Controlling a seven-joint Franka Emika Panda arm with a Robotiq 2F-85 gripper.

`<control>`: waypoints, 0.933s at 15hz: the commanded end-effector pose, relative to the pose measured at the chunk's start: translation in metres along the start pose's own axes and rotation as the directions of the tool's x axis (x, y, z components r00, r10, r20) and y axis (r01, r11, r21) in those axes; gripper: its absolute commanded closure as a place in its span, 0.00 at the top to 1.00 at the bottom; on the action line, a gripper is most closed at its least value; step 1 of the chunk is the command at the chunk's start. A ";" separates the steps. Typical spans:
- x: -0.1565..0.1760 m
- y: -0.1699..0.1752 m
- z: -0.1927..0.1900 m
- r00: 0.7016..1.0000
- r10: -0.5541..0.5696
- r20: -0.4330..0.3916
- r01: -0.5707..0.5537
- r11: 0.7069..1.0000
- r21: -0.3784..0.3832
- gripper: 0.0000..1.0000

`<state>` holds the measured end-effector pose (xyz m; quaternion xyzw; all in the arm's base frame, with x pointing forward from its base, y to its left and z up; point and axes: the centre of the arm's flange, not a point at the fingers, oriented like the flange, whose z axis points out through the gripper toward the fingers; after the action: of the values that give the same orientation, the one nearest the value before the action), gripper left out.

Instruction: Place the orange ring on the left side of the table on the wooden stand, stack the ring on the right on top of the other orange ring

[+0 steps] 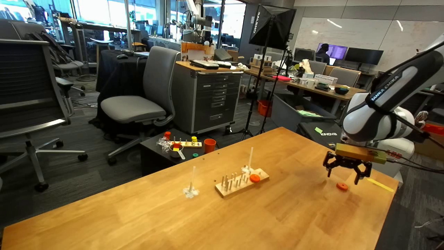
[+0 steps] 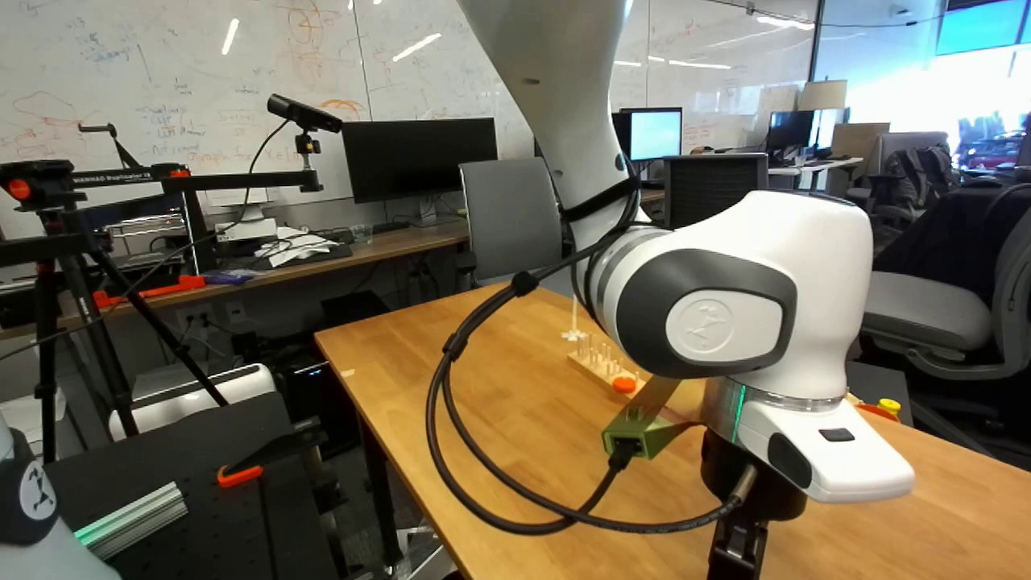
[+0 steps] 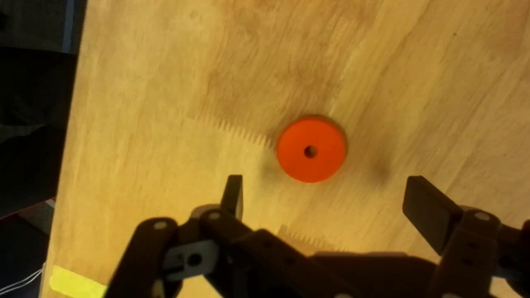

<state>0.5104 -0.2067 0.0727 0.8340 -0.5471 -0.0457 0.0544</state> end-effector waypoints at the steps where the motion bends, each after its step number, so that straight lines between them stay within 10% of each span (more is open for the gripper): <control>1: -0.009 -0.009 0.018 1.000 0.015 -0.005 -0.015 0.999 0.036 1.00; 14: -0.023 0.002 0.023 0.999 0.041 0.020 -0.042 0.998 0.044 1.00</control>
<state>0.5058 -0.1944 0.0480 0.8256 -0.5608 -0.0431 0.0441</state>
